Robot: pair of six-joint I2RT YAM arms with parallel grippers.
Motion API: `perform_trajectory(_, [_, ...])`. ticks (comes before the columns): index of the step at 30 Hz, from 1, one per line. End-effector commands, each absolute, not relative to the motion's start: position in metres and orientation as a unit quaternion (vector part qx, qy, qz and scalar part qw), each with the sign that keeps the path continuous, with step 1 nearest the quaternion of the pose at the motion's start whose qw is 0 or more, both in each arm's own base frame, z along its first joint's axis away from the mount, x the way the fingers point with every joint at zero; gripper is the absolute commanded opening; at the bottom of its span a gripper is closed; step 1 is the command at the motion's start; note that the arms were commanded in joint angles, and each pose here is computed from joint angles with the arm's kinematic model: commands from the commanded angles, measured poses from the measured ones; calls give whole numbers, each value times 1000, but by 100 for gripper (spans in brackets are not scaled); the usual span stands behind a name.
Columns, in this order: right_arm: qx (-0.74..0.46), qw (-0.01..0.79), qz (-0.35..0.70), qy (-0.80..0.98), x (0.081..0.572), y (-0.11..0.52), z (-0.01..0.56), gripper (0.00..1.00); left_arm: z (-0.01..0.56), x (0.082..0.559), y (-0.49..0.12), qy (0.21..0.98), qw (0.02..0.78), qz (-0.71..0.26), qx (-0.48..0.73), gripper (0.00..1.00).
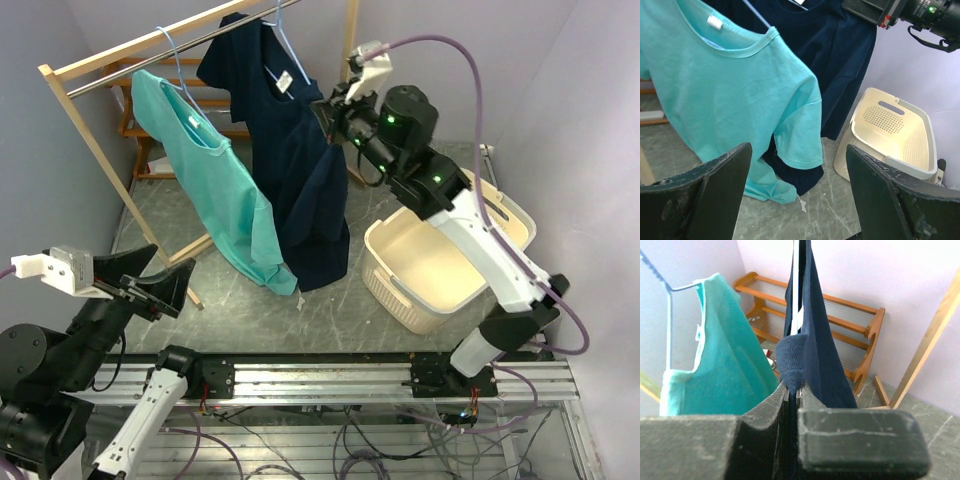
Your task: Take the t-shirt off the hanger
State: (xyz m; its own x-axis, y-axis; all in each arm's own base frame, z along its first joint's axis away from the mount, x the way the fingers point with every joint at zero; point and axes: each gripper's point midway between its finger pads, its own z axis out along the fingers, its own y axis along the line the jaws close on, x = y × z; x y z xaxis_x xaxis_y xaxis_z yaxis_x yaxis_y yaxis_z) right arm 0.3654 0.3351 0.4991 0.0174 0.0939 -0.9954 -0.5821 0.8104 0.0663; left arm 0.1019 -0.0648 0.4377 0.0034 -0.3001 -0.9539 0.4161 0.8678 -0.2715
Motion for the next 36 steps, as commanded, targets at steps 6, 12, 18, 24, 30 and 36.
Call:
perform_trajectory(6, [-162,696,316,624,267,255,542,0,476,88,-91,616,718,-291,144,87])
perform_trajectory(12, [-244,594,390,660,180,233,490,0,513,70,-118,543,731,-340,235,87])
perform_trajectory(18, [-324,483,463,668,88,207,452,0,524,69,-143,519,704,-387,292,87])
perform_trajectory(24, [-348,436,518,649,22,173,442,0,519,66,-154,515,680,-404,330,87])
perform_trajectory(30, [-358,427,560,613,-9,161,445,0,507,48,-172,501,626,-464,377,87])
perform_trajectory(36, [-362,415,568,612,-7,168,443,0,491,37,-175,504,595,-488,392,86])
